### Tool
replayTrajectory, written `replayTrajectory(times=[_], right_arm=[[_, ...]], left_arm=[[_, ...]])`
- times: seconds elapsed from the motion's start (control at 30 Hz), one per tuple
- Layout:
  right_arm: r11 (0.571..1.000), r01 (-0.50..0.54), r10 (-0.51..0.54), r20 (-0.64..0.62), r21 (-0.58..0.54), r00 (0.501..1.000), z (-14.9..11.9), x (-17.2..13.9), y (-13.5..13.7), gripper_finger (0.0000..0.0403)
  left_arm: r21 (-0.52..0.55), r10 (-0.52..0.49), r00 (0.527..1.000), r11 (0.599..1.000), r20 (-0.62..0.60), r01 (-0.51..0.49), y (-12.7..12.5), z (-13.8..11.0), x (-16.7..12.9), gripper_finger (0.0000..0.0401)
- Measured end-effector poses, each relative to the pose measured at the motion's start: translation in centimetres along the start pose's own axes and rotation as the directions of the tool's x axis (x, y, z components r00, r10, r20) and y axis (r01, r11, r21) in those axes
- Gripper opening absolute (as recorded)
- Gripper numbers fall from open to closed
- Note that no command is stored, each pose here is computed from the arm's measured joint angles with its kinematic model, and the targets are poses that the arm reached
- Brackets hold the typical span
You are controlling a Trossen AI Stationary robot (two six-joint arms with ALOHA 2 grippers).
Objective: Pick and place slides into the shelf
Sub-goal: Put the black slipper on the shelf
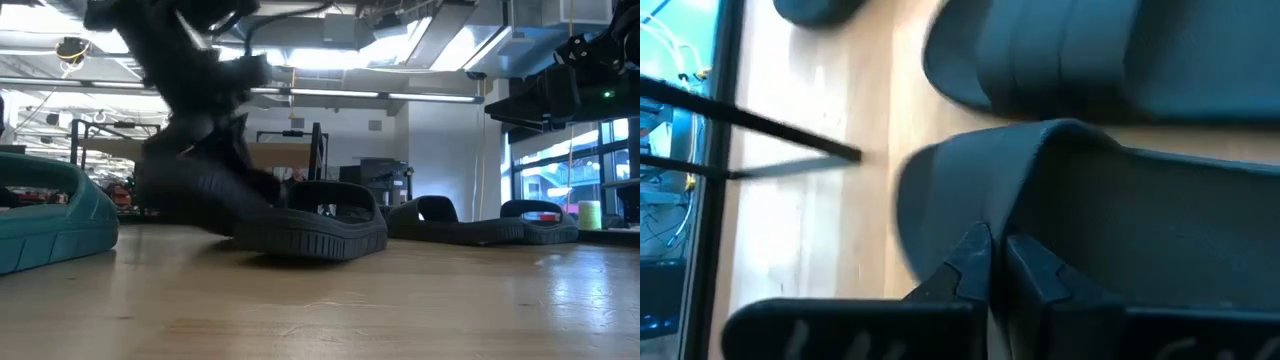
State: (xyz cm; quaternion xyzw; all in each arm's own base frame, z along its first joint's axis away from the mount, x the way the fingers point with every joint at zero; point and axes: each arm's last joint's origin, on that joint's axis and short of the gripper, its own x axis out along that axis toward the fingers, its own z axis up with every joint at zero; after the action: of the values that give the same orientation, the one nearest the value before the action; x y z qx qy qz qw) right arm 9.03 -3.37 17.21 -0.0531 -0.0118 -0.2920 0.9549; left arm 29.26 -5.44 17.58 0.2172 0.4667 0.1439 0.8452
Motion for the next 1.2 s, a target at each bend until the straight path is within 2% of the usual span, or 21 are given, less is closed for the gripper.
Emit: replayTrajectory(times=[0.27, 0.47, 0.63, 0.97, 1.2], right_arm=[[1.000, 0.001, -0.001, 0.001, 0.001, 1.000, 0.0, 0.0, 0.0, 0.0257], [1.000, 0.001, -0.001, 0.001, 0.001, 1.000, 0.0, 0.0, 0.0, 0.0257], [1.000, 0.001, -0.001, 0.001, 0.000, 1.000, 0.0, 0.0, 0.0, 0.0257], [1.000, 0.001, -0.001, 0.001, 0.000, 1.000, 0.0, 0.0, 0.0, 0.0257], [1.000, 0.020, -0.020, 0.006, -0.001, 1.000, 0.1, 0.0, -0.1, 0.0257]], left_arm=[[0.006, 0.004, 1.000, 1.000, -0.024, -0.004, 3.3, 3.2, -5.3, 0.0004], [-0.013, 0.176, 0.981, 0.984, -0.076, -0.178, 6.7, 2.7, -9.9, 0.0003], [-0.007, 0.301, 0.952, 0.953, -0.056, -0.302, 9.4, 1.4, -12.7, 0.0002], [-0.124, 0.400, 0.902, 0.899, -0.163, -0.420, 15.1, -2.3, -15.1, 0.0002], [-0.008, 0.410, 0.878, 0.905, -0.246, -0.425, 17.6, -3.3, -14.4, 0.0002]])
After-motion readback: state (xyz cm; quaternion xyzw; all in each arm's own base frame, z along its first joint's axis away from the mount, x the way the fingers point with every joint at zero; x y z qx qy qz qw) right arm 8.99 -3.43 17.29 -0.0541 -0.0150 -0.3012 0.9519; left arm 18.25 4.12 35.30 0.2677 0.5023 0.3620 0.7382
